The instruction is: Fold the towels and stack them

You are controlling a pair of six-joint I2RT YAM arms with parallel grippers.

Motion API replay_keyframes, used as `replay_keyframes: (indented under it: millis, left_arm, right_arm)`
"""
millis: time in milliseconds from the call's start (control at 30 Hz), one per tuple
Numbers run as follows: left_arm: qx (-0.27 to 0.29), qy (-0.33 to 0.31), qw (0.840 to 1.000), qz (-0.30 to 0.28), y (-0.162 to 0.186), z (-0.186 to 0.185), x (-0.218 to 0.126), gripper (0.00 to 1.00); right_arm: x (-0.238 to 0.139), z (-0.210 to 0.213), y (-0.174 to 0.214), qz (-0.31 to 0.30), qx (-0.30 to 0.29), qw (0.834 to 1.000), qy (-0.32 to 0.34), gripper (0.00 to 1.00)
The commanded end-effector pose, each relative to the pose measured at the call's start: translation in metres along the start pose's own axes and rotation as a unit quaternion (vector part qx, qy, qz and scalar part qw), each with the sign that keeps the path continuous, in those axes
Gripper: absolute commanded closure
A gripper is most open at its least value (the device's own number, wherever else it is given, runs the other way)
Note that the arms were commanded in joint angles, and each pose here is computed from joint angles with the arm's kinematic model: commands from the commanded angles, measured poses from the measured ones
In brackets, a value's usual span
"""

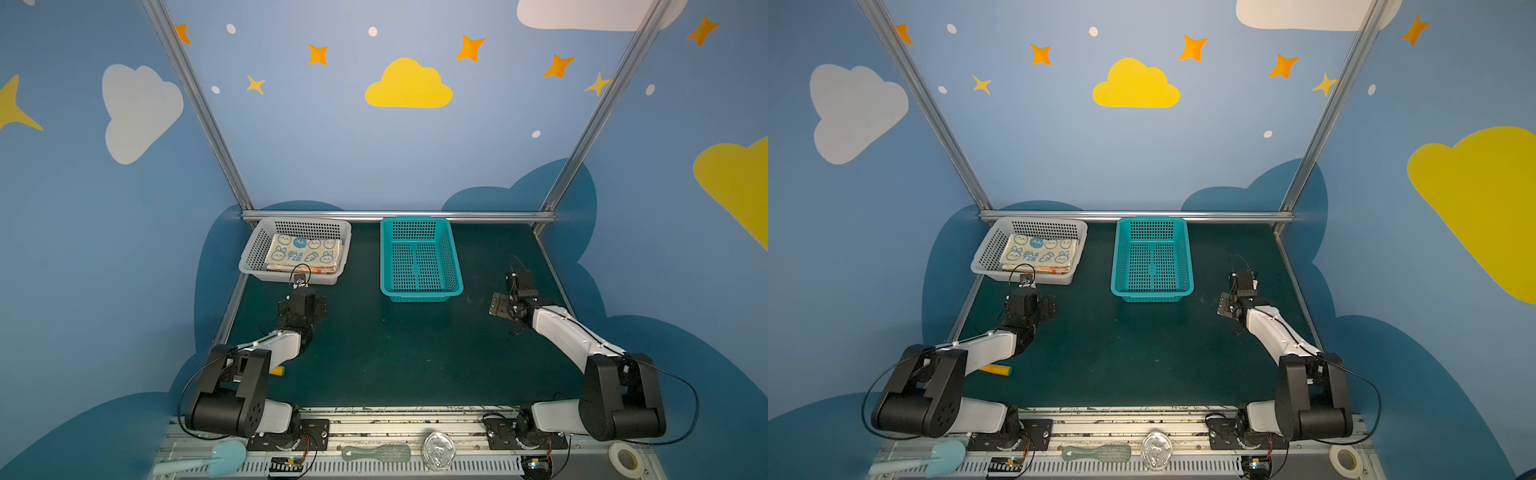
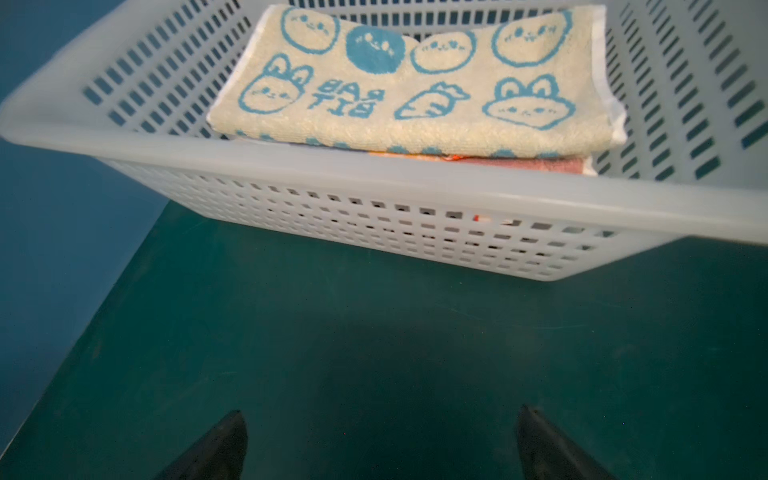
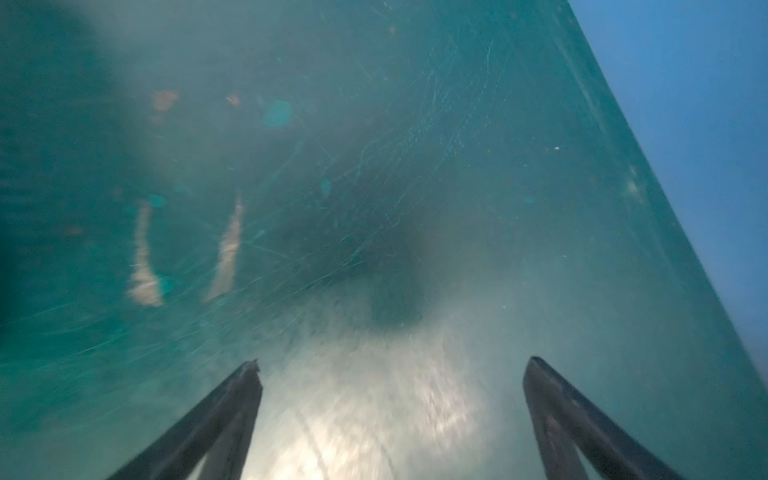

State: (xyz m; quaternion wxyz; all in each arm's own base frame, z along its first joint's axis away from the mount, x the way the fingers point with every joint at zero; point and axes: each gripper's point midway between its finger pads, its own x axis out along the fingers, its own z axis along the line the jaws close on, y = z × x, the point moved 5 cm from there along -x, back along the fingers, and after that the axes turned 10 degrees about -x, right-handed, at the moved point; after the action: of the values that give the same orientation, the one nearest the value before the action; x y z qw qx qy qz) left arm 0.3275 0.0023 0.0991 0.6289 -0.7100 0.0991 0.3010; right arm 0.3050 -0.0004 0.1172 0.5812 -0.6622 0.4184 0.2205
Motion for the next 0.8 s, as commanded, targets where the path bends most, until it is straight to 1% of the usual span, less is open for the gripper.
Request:
replay_keyframes:
  millis: [0,33,67,133,200,267,300,333,433,533,600,633,667,700,733,767]
  left_arm:
    - [0.021,0.050,0.996,-0.068,-0.028,-0.014,-0.008,0.01]
    - [0.032,0.063,0.994,-0.085,-0.027,-0.016,-0.013,0.01]
    - [0.035,0.070,0.992,-0.104,-0.026,-0.016,-0.017,0.00]
    - [0.021,0.073,0.988,-0.136,-0.020,-0.009,-0.017,0.00]
    - [0.018,0.085,0.986,-0.143,-0.012,-0.010,-0.011,0.00]
    - [0.019,0.084,0.987,-0.136,-0.007,-0.011,-0.004,0.00]
    - [0.016,0.084,0.987,-0.136,-0.007,-0.011,-0.002,0.00]
    - [0.016,0.084,0.988,-0.131,-0.007,-0.012,0.000,0.00]
    - [0.018,0.092,0.991,-0.099,-0.010,-0.011,0.006,0.00]
    - [-0.013,0.098,0.993,-0.067,-0.014,-0.002,0.017,0.00]
    - [-0.020,0.125,0.990,-0.060,-0.014,0.000,0.017,0.00]
    - [-0.020,0.125,0.990,-0.061,-0.015,0.000,0.017,0.00]
    - [-0.019,0.126,0.990,-0.061,-0.015,0.000,0.017,0.00]
    - [-0.019,0.126,0.990,-0.061,-0.015,0.000,0.017,0.00]
    - [-0.020,0.126,0.990,-0.062,-0.015,0.000,0.017,0.00]
    - [-0.019,0.126,0.990,-0.061,-0.014,0.000,0.016,0.00]
  right_arm:
    - [-0.004,-0.002,-0.036,-0.123,0.034,0.991,0.038,0.02]
    - [0.001,-0.001,-0.034,-0.128,0.024,0.991,0.042,0.02]
    - [0.005,0.000,-0.033,-0.138,0.001,0.989,0.049,0.02]
    - [0.003,0.001,-0.038,-0.151,0.011,0.987,0.050,0.02]
    - [0.005,0.001,-0.043,-0.164,0.003,0.985,0.057,0.02]
    - [0.011,0.003,-0.041,-0.182,0.000,0.982,0.048,0.02]
    - [0.013,0.007,-0.040,-0.192,-0.022,0.980,0.042,0.02]
    - [0.012,0.009,-0.039,-0.195,-0.025,0.980,0.036,0.02]
    - [0.011,0.008,-0.038,-0.200,-0.013,0.979,0.026,0.02]
    - [0.011,0.007,-0.034,-0.205,-0.013,0.979,0.004,0.02]
    - [0.013,0.007,-0.034,-0.208,-0.014,0.978,-0.027,0.02]
    - [0.015,0.009,-0.033,-0.207,-0.017,0.977,-0.051,0.02]
    - [0.027,0.011,-0.023,-0.188,-0.017,0.979,-0.080,0.02]
    - [0.029,0.010,-0.029,-0.237,-0.036,0.968,-0.071,0.01]
    - [0.028,0.010,-0.028,-0.260,-0.023,0.963,-0.069,0.01]
    - [0.027,0.009,-0.029,-0.267,-0.016,0.961,-0.068,0.01]
